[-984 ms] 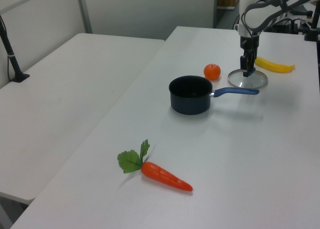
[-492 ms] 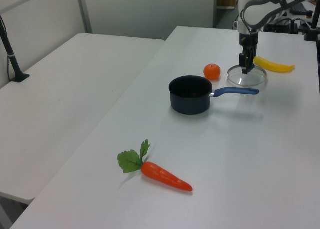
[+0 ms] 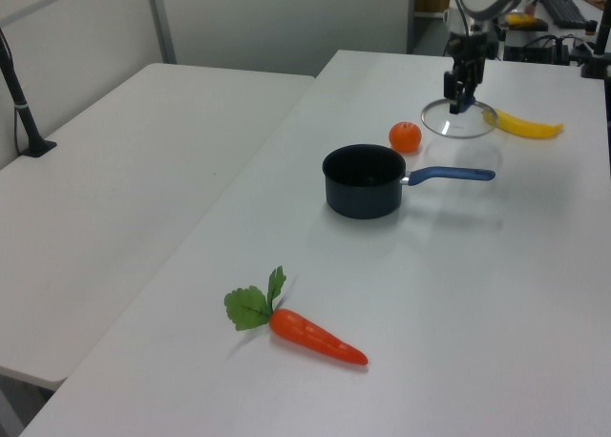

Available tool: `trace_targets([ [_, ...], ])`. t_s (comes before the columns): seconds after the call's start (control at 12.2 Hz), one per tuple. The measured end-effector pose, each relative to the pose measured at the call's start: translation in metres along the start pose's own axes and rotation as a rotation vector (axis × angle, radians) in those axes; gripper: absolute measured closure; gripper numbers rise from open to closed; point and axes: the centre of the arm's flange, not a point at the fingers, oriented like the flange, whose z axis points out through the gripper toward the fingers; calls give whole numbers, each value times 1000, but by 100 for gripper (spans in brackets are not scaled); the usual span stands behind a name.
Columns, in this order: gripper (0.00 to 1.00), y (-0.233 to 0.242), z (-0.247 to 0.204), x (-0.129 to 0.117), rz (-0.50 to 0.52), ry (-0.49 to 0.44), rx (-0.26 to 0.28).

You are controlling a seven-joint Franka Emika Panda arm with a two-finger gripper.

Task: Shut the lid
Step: 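Lift the lid and carry it over the dark blue saucepan, then lower the lid onto the saucepan rim and open the gripper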

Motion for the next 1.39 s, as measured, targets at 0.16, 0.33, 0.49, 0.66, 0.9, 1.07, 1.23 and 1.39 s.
trace_targets([
  [0.16,38,-13,-31,10,84,48,57],
  [0.33,39,-39,-46,15,144,69,87],
  [0.49,39,-82,-45,14,190,58,119],
  [0.66,39,-131,-45,9,202,26,139],
  [0.9,39,-190,-45,2,239,-7,159],
  [1.07,39,-225,-22,2,260,-41,144],
  [1.23,39,-249,3,14,289,-58,127],
  [1.39,39,-254,8,27,320,-37,130],
])
